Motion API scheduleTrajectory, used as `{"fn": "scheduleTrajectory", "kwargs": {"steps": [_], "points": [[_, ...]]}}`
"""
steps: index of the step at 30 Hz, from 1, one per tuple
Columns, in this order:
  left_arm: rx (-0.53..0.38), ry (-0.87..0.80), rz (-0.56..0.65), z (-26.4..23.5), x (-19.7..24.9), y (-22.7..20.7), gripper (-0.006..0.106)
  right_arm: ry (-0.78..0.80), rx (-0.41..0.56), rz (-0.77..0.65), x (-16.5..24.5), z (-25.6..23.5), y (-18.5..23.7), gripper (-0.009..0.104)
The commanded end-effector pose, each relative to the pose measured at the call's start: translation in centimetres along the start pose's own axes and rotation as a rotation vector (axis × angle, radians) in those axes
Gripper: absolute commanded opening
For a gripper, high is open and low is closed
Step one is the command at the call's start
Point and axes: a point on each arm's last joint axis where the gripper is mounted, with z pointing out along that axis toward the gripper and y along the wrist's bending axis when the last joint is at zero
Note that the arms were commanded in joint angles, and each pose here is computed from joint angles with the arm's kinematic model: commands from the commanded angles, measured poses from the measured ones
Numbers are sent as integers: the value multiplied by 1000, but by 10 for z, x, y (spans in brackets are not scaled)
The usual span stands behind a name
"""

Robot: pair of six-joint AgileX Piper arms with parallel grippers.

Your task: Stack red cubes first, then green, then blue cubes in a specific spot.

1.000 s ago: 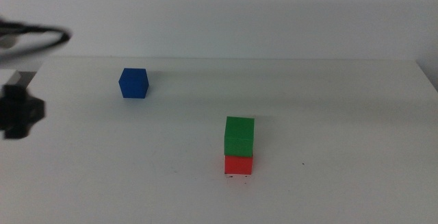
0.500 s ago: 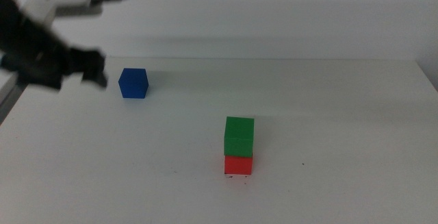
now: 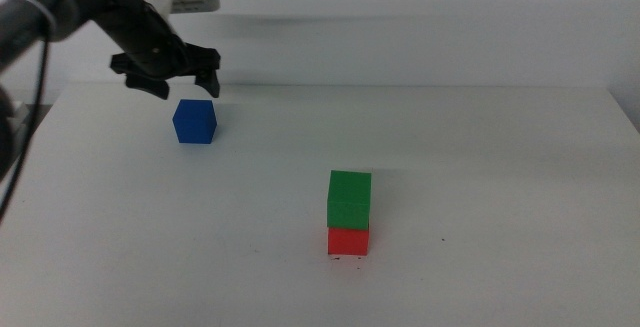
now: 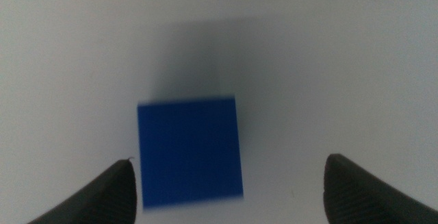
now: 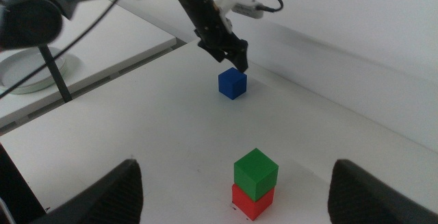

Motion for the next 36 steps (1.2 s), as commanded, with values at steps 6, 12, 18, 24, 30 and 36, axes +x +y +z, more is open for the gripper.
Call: {"fn": "scheduleTrajectory", "kwargs": {"steps": [6,12,18,24,30,36], "points": [[-34,-24,-22,42,-10,8,93,-2,1,-12,1,0,0,81],[-85,-25,-28,58,-7,15,93,-2,1,-12,1,0,0,81],[-95,-34,-8,68,-7,18,90,-2,1,-12,1,0,0,81],[-58,-27,-30,71,-6,15,63,-2,1,-12,1,0,0,81],[-24,25,-21,56,-3,9,0,-2,1,-12,1,0,0,81],[-5,-13,-31,-28,14,-30,-2,-2,1,-12,1,0,0,81]]}}
